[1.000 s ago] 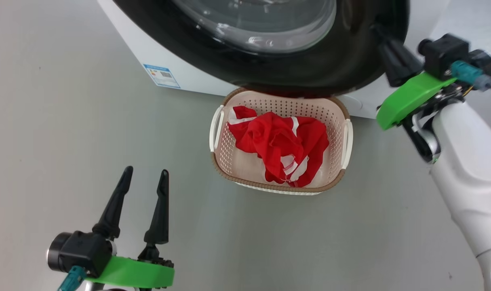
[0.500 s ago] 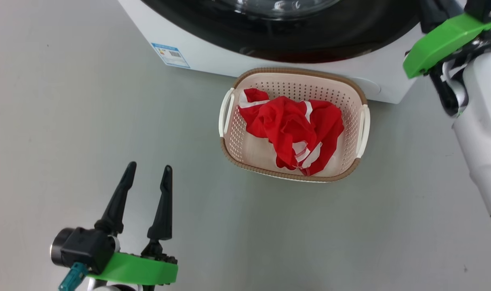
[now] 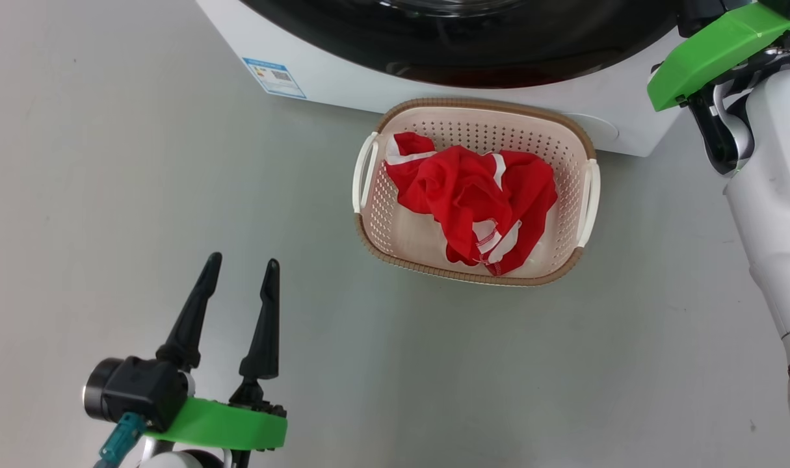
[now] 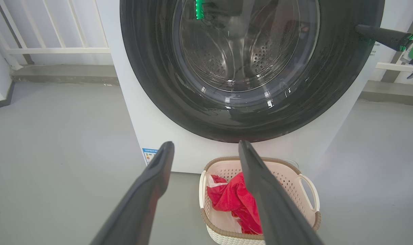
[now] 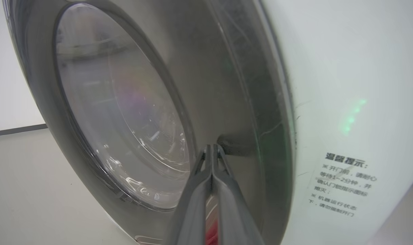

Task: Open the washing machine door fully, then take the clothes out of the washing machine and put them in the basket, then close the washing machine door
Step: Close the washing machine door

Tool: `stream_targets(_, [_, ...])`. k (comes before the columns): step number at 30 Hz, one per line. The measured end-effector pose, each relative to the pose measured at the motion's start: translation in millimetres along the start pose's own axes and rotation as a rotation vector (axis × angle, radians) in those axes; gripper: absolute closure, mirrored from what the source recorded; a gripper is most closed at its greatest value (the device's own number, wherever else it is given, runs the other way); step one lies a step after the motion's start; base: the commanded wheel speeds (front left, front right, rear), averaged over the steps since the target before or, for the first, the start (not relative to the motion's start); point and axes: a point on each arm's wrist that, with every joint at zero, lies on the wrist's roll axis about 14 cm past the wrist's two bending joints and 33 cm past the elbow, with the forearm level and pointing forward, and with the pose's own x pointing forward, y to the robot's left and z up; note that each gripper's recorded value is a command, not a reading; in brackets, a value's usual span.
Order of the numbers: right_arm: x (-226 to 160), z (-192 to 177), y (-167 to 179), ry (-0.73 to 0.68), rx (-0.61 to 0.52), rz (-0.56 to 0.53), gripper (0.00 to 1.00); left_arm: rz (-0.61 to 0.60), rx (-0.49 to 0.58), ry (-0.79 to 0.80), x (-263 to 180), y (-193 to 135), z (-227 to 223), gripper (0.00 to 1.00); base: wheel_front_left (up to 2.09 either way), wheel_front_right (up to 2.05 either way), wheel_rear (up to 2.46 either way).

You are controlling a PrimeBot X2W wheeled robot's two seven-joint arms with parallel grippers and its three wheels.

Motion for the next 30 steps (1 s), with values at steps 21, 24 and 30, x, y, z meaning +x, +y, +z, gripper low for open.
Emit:
stream_targets(21, [-67, 23, -14, -0.086, -0.022, -0.051, 0.0, -0.066, -0.12, -0.023, 10, -27, 4, 0.0, 0.0, 0.0, 0.0])
stream_targets(24, [-85, 25, -20, -0.094, -0.029, -0.075, 0.0, -0.08, -0.135, -0.036, 12, -32, 8, 0.0, 0.0, 0.0, 0.0])
stream_targets(30, [-123, 33, -26, -0.124, -0.019, -0.127, 0.0, -0.126, -0.155, -0.064, 16, -46, 17, 0.0, 0.0, 0.0, 0.0])
